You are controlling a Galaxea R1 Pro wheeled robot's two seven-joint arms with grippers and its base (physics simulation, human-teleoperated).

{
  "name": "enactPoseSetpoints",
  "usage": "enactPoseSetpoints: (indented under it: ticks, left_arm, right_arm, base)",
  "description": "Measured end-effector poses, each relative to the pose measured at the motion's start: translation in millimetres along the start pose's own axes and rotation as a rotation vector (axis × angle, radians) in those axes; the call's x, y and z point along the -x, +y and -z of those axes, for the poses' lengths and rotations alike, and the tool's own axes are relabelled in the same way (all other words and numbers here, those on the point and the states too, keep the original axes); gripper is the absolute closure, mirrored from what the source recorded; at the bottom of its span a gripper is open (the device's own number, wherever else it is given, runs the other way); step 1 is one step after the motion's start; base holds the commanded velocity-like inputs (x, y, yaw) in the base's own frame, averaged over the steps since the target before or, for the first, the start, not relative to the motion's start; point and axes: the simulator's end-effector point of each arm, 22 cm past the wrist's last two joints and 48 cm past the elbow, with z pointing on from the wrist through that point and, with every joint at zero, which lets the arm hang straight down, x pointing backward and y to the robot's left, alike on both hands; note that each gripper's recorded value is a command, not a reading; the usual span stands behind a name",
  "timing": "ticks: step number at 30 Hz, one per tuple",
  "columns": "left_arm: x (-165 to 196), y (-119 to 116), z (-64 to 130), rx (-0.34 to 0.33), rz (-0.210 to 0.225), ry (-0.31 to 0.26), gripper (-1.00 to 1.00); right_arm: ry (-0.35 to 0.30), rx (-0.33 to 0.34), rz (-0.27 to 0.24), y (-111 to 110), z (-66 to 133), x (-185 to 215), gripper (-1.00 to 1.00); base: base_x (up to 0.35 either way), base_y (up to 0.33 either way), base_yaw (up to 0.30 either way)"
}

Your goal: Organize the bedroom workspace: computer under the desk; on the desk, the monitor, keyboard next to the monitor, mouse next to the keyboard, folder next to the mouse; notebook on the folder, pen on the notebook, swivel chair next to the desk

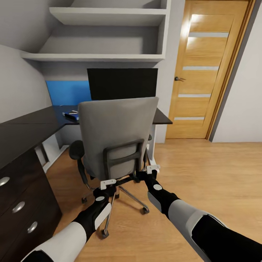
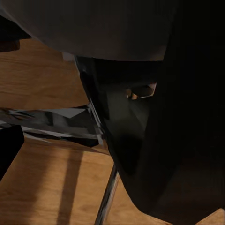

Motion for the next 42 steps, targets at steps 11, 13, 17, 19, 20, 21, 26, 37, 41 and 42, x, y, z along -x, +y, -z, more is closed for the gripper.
enactPoseSetpoints:
  ticks: [11, 13, 17, 19, 20, 21, 26, 37, 41, 42]
  left_arm:
    - [-1.1, 0.5, 0.0, 0.001, 0.003, 0.003, -1.0]
    - [-0.9, 0.4, -0.2, 0.001, 0.001, 0.002, -1.0]
    - [-1.4, 0.2, -0.3, 0.0, 0.002, 0.004, -1.0]
    - [-1.7, 0.2, -0.5, 0.0, 0.002, 0.005, -1.0]
    - [-1.8, 0.3, -0.6, 0.0, 0.003, 0.005, -1.0]
    - [-1.9, 0.6, -0.6, 0.001, 0.003, 0.006, -1.0]
    - [-1.8, 1.7, -1.0, 0.003, 0.004, 0.006, -1.0]
    - [-1.9, 2.5, -1.1, 0.005, 0.006, 0.006, -1.0]
    - [-2.8, 2.4, 1.0, 0.002, 0.063, 0.025, -1.0]
    - [-1.2, 2.1, 2.2, 0.001, 0.071, 0.025, -1.0]
  right_arm:
    - [0.001, 0.0, 0.0, -0.2, 0.1, -0.3, -1.0]
    - [0.001, 0.001, 0.002, 0.1, 0.0, -0.5, -1.0]
    - [0.0, 0.0, 0.0, 0.0, -0.2, -0.2, -1.0]
    - [0.001, 0.0, 0.0, -0.2, -0.3, -0.8, -1.0]
    - [0.002, 0.0, 0.0, -0.2, -0.3, -1.0, -1.0]
    - [0.001, 0.0, 0.0, -0.2, -0.3, -1.0, -1.0]
    - [0.003, -0.001, 0.0, -0.4, -0.4, -1.2, -1.0]
    - [0.002, -0.001, -0.001, -0.7, -0.4, -1.2, -1.0]
    - [0.001, -0.004, 0.001, -1.3, 1.2, 2.9, -1.0]
    - [-0.003, -0.005, 0.002, -1.2, 2.0, 5.8, -1.0]
  base:
    - [0.248, 0.0, 0.0]
    - [0.141, 0.0, 0.0]
    - [0.004, 0.0, 0.0]
    - [-0.23, 0.0, 0.0]
    - [-0.283, 0.0, 0.0]
    - [-0.303, 0.0, 0.0]
    - [-0.326, 0.0, 0.0]
    - [-0.336, 0.0, 0.0]
    - [-0.308, 0.0, 0.0]
    - [-0.211, 0.0, 0.0]
